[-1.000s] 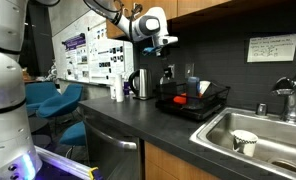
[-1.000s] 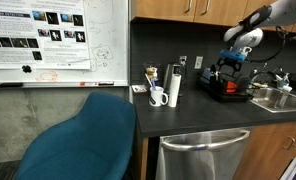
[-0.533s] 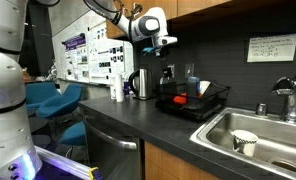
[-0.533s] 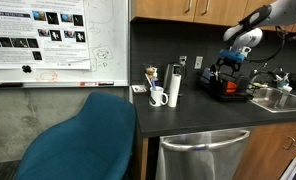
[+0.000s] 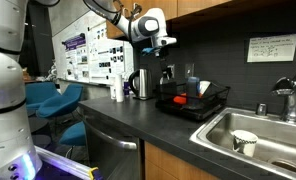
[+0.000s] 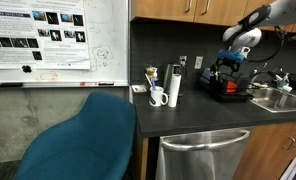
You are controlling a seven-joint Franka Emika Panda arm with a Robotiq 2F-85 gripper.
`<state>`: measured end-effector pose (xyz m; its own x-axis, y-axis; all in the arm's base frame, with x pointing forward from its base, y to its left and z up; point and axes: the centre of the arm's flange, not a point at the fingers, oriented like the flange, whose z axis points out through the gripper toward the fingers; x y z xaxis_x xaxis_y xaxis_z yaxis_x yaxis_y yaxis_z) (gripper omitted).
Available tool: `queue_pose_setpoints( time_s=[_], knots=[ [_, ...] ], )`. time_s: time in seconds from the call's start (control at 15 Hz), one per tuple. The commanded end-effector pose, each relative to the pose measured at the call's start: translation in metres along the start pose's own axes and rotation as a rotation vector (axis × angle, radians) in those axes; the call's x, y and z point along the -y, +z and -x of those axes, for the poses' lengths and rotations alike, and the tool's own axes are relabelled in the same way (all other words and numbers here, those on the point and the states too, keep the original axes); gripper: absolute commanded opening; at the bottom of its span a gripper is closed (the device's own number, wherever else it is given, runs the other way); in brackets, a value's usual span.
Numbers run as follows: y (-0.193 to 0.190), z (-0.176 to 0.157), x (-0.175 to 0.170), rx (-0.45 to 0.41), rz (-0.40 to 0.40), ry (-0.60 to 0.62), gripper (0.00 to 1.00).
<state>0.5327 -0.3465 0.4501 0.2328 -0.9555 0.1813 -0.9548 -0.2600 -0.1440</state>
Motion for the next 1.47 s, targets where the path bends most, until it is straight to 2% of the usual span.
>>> queue_pose_setpoints(
  time_s=[0.0, 0.53, 0.87, 1.4],
  knots=[
    [0.0, 0.007, 0.002, 0.0, -0.005, 0.002, 1.0],
    [0.003, 0.003, 0.001, -0.025, 0.008, 0.004, 1.0],
    [0.002, -0.001, -0.004, -0.024, 0.046, -0.016, 1.0],
    [-0.02, -0.004, -0.013, 0.002, 0.067, -0.049, 1.0]
  ],
)
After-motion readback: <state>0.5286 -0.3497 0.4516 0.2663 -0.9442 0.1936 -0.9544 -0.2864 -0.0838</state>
